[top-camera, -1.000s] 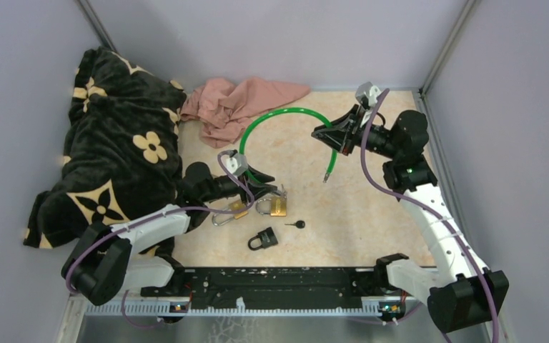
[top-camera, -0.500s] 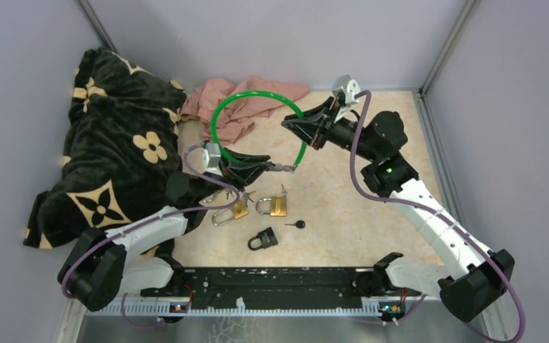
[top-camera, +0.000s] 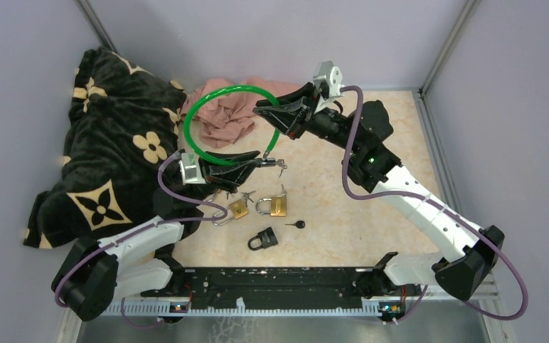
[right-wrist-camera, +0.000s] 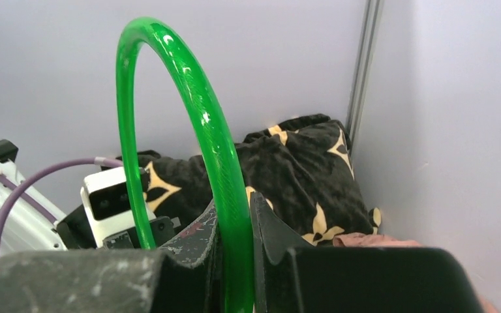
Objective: Lock with the key
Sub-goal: Lock the lock.
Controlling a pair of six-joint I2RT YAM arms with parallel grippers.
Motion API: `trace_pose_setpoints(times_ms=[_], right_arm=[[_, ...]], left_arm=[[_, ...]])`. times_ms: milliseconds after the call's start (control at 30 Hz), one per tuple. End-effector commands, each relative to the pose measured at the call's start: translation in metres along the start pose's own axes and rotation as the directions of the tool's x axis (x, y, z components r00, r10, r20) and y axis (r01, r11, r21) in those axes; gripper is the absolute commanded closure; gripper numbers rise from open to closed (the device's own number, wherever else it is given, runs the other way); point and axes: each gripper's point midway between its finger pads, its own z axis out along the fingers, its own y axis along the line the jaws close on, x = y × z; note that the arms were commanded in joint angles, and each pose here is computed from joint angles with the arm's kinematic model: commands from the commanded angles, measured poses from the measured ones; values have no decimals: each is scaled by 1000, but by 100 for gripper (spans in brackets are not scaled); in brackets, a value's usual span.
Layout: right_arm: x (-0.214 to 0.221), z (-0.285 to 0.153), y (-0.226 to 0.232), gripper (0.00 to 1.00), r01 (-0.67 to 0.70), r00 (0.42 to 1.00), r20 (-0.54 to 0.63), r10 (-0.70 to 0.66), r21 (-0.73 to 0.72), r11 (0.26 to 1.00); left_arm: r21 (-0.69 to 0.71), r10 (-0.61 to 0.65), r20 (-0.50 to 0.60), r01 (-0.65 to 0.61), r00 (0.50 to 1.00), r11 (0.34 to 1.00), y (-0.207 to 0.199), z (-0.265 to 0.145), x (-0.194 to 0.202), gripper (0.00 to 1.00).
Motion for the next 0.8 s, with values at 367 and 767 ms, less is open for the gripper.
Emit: trace_pose_setpoints(times_ms=[367,767], right_arm=[[-11,11,-2,100,79,997,20,-80,35,996],[11,18,1,100,-14,1000,-16,14,-4,1000]], left_arm=[[46,84,104,-89,991,995,-15,-2,-27,100],[65,183,168,-196,969,978,-20,2,-38,100]])
